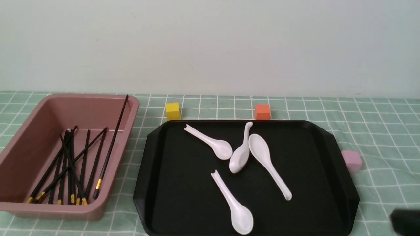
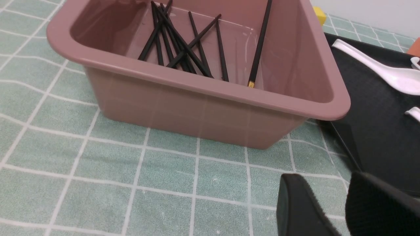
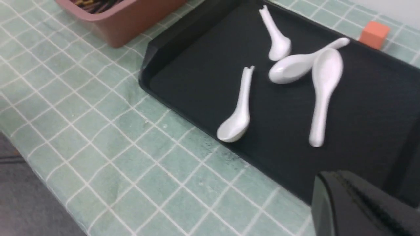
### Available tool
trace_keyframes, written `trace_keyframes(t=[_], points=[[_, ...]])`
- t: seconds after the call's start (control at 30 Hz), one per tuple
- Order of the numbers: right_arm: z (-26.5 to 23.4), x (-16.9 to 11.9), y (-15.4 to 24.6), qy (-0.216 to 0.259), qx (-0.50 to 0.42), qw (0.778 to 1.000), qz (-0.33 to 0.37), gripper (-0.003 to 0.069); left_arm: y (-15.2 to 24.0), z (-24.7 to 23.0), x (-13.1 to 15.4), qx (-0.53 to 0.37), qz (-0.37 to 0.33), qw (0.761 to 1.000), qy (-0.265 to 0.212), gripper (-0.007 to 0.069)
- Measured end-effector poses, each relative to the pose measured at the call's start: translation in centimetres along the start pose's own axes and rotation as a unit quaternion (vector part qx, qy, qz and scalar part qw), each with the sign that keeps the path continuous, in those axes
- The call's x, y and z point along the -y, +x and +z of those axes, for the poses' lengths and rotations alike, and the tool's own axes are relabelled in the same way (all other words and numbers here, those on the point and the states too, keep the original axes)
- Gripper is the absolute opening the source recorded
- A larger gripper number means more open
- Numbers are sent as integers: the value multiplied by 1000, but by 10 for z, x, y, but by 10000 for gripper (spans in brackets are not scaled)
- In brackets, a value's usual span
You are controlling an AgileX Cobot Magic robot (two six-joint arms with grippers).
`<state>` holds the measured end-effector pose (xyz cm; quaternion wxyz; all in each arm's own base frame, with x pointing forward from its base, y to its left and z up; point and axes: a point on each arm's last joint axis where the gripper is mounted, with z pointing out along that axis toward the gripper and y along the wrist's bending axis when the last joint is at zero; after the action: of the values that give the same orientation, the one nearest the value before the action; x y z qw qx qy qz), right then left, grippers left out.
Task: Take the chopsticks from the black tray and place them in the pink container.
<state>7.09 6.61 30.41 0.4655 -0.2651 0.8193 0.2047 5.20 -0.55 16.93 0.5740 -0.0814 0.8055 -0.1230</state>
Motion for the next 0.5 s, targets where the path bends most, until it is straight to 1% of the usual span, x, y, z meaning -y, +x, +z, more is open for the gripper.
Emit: trace_keyframes(t=[0.03, 0.07, 0.17, 0.33, 0.4, 0.5], points=[[3, 0, 5, -6, 12, 1000, 3, 1, 0, 0, 0, 0, 0, 1000, 0, 239], [11, 1, 20, -11, 12, 1000, 3, 1, 0, 0, 0, 0, 0, 1000, 0, 239], [24, 2, 42, -16, 10, 1000, 2, 2, 0, 0, 0, 0, 0, 1000, 0, 239], [42, 7, 88, -9, -48, 999, -8, 6, 0, 0, 0, 0, 0, 1000, 0, 239], [44, 9, 97, -4, -60, 998, -17, 8, 0, 0, 0, 0, 0, 1000, 0, 239], [45, 9, 97, -3, -58, 998, -21, 9, 0, 0, 0, 0, 0, 1000, 0, 239]])
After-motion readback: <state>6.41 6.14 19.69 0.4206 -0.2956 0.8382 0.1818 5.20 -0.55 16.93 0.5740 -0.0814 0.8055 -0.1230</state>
